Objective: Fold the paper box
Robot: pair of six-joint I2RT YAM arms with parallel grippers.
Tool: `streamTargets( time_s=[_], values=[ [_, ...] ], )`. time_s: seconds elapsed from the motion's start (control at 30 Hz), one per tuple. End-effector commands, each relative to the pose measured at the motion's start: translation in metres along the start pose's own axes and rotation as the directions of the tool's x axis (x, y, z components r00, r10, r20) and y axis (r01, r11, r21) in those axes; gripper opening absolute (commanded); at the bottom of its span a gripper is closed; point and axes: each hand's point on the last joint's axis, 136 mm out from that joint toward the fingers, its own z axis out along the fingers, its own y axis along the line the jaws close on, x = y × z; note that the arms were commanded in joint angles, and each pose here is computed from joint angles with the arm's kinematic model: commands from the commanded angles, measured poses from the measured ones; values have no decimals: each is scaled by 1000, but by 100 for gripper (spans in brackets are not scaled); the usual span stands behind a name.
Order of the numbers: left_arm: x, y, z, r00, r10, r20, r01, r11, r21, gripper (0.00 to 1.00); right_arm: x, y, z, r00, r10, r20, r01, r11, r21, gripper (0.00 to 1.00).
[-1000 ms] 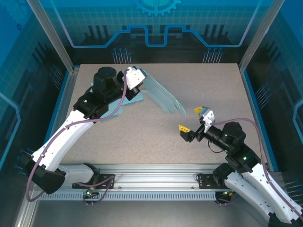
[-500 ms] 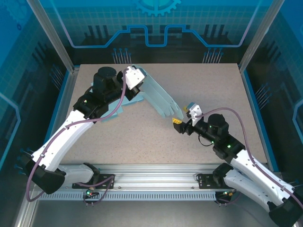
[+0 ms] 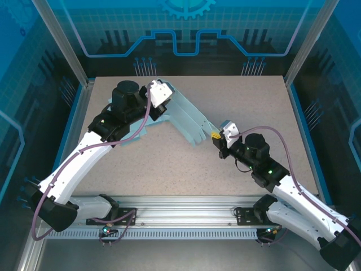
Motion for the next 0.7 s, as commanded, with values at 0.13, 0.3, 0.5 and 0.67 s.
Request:
streamTargets(
  time_s=[0.13, 0.3, 0.5, 0.67],
  values=[
    [17, 4, -4, 990, 114, -88, -111, 993, 47, 94, -17, -9, -6, 988, -15, -156, 14, 1000, -6, 0],
    [-4, 1, -17, 980, 197, 1, -196, 977, 80, 99, -11, 1, -4, 963, -25, -267, 1, 996, -90, 0],
    [-17, -7, -29, 971, 240, 14, -238, 952, 195, 99, -4, 0, 3, 940, -11, -340, -27, 994, -106, 0],
    [4, -23, -24, 964, 260, -63, -227, 920, 318, 93, -5, 1, 7, 937, -1, -349, -45, 991, -124, 0]
  ],
)
